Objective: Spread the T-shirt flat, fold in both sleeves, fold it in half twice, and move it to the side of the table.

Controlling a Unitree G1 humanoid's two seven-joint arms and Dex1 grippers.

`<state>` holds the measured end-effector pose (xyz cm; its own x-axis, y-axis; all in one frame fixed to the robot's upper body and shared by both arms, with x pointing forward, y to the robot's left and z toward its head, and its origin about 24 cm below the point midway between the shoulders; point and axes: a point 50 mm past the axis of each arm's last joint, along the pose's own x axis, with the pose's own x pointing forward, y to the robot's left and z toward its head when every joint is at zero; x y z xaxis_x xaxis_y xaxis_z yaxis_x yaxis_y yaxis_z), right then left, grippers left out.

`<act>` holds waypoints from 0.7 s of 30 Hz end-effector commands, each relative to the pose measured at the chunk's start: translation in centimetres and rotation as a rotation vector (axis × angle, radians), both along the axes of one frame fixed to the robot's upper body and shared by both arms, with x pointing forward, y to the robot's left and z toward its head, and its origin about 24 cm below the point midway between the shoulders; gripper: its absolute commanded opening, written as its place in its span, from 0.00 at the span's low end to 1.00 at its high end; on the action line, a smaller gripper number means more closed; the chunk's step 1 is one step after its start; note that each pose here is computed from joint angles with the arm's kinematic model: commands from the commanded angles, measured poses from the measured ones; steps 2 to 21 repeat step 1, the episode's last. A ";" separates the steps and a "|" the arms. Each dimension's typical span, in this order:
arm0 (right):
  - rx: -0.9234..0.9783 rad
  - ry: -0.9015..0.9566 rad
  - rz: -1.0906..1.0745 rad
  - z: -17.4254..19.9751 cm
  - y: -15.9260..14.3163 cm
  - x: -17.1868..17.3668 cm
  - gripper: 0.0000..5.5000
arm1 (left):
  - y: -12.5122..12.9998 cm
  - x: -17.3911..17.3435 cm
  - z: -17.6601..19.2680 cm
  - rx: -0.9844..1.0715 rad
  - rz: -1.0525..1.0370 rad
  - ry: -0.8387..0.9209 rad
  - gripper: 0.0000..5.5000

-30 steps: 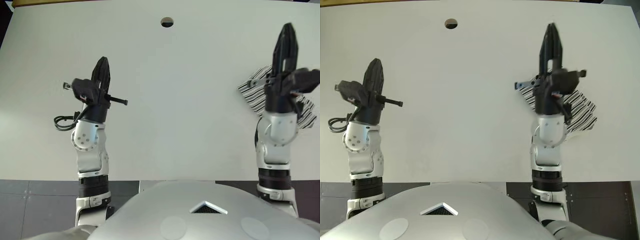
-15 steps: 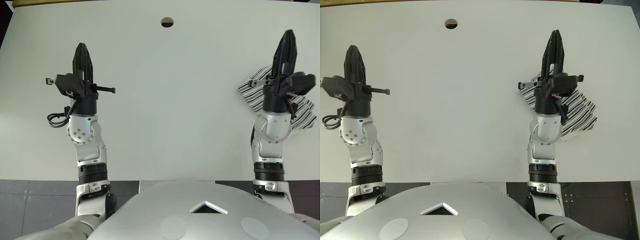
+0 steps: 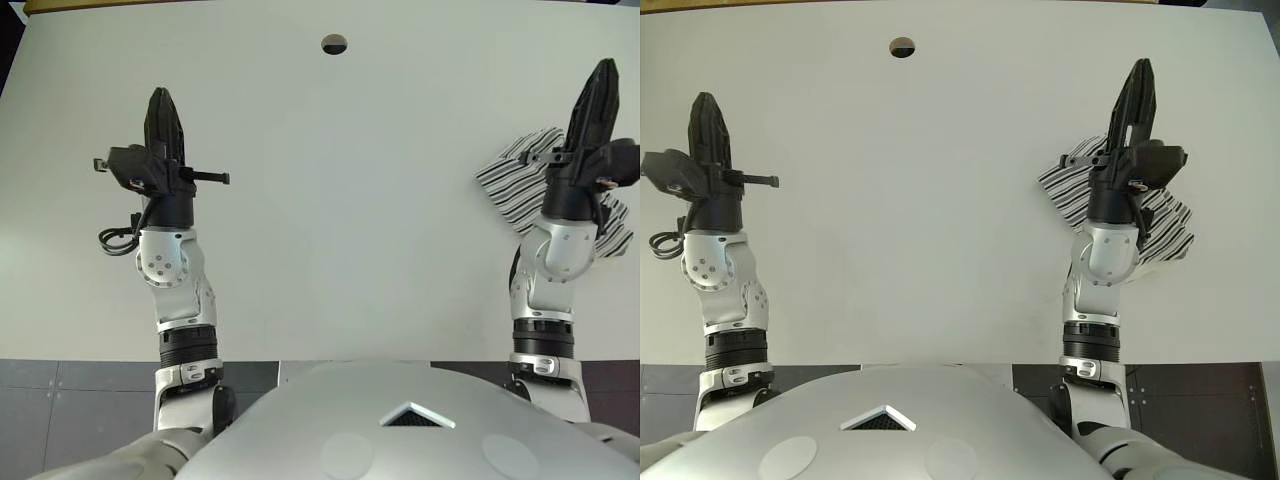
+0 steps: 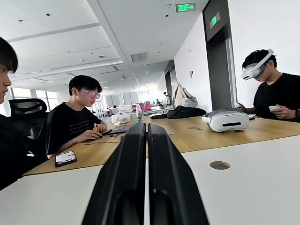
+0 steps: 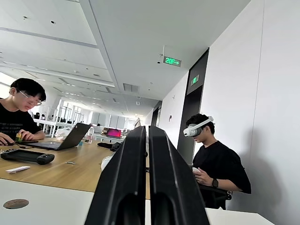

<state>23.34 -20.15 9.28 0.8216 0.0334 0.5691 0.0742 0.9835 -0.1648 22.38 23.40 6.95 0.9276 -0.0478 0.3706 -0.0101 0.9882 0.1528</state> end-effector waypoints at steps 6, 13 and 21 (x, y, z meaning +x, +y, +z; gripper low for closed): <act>-0.007 -0.009 0.020 0.5 0.3 0.3 0.02 | 0.1 -0.5 0.3 0.021 0.016 -0.001 0.02; -0.007 -0.009 0.020 0.5 0.3 0.3 0.02 | 0.1 -0.5 0.3 0.021 0.016 -0.001 0.02; -0.007 -0.009 0.020 0.5 0.3 0.3 0.02 | 0.1 -0.5 0.3 0.021 0.016 -0.001 0.02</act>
